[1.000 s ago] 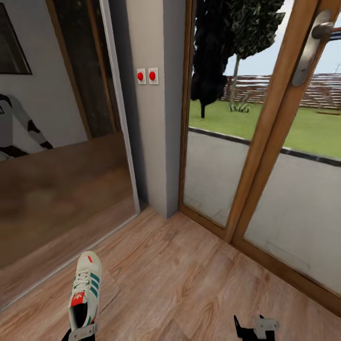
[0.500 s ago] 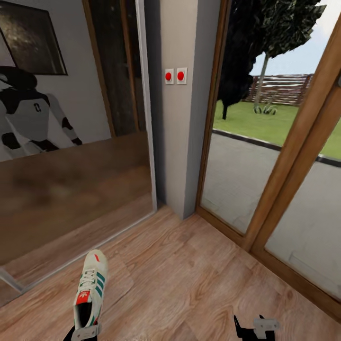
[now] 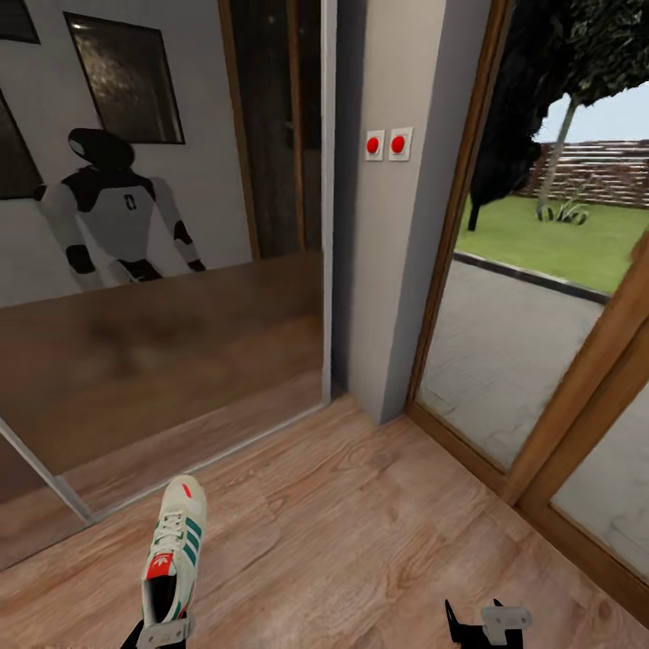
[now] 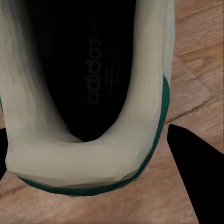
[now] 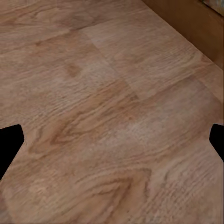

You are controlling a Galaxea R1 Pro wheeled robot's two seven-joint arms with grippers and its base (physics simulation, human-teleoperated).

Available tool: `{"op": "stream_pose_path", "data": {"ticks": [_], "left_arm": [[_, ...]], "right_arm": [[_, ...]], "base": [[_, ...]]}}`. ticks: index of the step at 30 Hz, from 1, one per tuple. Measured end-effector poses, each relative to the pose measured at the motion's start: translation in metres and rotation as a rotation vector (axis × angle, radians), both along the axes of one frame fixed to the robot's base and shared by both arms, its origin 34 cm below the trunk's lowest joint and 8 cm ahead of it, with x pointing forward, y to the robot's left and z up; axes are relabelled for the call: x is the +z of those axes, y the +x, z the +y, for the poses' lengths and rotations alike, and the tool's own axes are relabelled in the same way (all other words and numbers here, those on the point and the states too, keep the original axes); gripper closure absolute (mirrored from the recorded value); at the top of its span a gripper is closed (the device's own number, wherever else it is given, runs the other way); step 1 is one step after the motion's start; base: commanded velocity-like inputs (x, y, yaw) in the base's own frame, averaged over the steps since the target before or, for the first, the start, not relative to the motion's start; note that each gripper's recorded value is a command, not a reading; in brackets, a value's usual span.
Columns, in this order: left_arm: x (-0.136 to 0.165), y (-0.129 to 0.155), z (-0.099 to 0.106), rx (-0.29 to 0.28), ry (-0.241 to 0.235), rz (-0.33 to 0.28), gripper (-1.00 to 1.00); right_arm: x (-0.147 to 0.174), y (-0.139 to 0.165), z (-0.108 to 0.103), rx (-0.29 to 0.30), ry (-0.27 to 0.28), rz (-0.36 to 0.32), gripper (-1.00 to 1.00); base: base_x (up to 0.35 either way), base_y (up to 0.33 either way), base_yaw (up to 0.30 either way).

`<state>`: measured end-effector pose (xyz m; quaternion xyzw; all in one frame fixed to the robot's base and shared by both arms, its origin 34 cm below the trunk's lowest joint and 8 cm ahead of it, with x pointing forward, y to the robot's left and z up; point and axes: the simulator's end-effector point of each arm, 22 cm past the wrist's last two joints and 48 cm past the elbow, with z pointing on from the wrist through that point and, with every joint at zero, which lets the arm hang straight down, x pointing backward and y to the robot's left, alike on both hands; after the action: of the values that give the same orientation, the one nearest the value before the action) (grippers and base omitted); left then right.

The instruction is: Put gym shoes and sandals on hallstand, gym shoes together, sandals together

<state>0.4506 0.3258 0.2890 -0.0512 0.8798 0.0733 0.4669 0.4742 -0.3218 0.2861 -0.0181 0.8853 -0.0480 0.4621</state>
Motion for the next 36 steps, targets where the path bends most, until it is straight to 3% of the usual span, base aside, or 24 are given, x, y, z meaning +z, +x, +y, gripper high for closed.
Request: {"op": "stream_pose_path", "data": {"ticks": [16, 36], "left_arm": [[-0.0001, 0.0, -0.0008, 0.001, -0.001, 0.0, 1.0], [-0.0001, -0.0002, 0.0007, 0.008, 0.0, 0.0, 1.0]], "right_arm": [[0.0, 0.0, 0.0001, 0.0, 0.0, 0.0, -1.0], [-0.0003, -0.0001, 0.0003, 0.0, 0.001, 0.001, -1.0]], "base": [[0.257, -0.141, 0.278], [0.021, -0.013, 0.278]]}}
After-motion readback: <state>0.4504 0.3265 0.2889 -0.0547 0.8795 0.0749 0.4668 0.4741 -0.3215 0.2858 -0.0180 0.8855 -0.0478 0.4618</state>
